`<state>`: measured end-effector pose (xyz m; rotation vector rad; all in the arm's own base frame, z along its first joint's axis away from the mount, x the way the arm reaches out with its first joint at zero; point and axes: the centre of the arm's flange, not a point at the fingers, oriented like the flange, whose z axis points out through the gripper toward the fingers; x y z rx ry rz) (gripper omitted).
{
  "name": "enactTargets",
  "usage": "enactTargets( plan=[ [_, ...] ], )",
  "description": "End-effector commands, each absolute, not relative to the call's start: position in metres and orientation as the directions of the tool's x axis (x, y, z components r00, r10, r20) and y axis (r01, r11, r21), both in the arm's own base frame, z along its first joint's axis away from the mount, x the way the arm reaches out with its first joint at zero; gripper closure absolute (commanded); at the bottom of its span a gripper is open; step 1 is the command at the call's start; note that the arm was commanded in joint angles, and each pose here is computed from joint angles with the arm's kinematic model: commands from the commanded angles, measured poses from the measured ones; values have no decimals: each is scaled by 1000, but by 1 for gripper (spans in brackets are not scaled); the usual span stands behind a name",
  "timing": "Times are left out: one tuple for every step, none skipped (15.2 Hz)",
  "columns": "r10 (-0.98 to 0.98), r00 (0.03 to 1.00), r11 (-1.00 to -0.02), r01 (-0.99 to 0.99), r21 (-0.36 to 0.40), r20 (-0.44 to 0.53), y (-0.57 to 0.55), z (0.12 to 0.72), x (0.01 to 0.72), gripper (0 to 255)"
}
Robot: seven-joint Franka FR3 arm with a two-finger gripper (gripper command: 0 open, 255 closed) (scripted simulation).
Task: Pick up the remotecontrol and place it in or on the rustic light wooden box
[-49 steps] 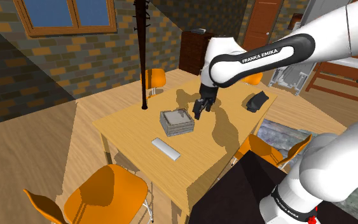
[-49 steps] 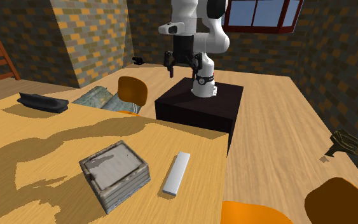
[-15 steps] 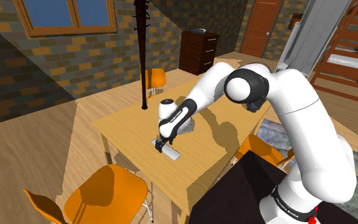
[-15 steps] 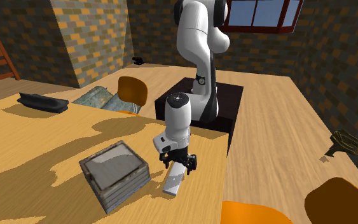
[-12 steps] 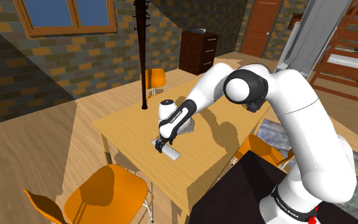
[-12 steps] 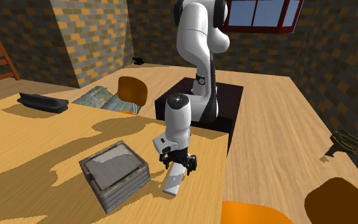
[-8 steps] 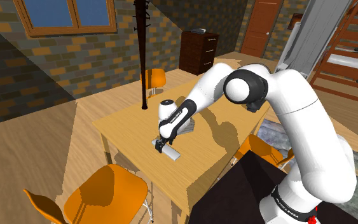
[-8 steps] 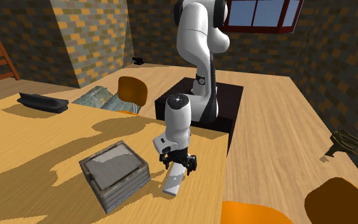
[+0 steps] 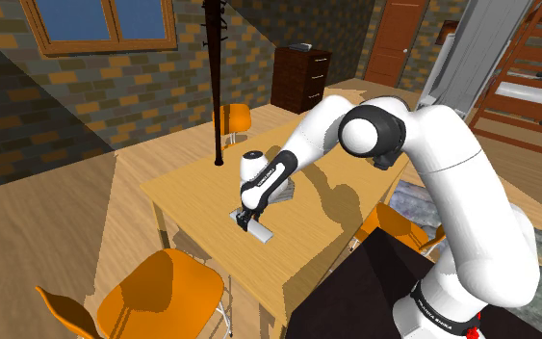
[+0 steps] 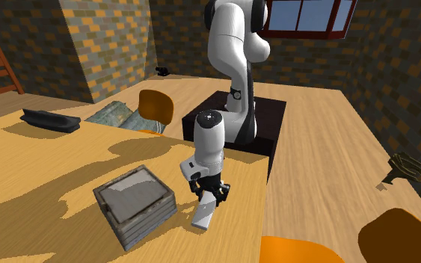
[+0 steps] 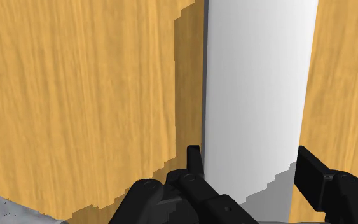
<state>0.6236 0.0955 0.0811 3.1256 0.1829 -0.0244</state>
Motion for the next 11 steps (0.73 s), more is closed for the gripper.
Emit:
enactTargets(
  plan=[
    [116,993,-993,116,10,-16,95,81,624,255],
    [116,993,-993,116,10,-16,95,81,624,255],
    [116,993,-993,116,10,-16,95,86,624,255],
    [116,993,-993,116,10,-16,95,92,624,255],
    [116,993,-993,116,10,-16,95,97,624,255],
    [116,993,-993,116,10,-16,95,102,624,255],
    [116,993,-993,116,10,-16,95,107,624,255],
    [116,993,-993,116,10,-16,95,113,624,255],
    [116,993,-993,116,10,-16,95,118,624,255],
    [116,993,-993,116,10,-16,95,123,624,255],
    [116,993,-993,116,10,-16,95,128,624,255]
  ],
)
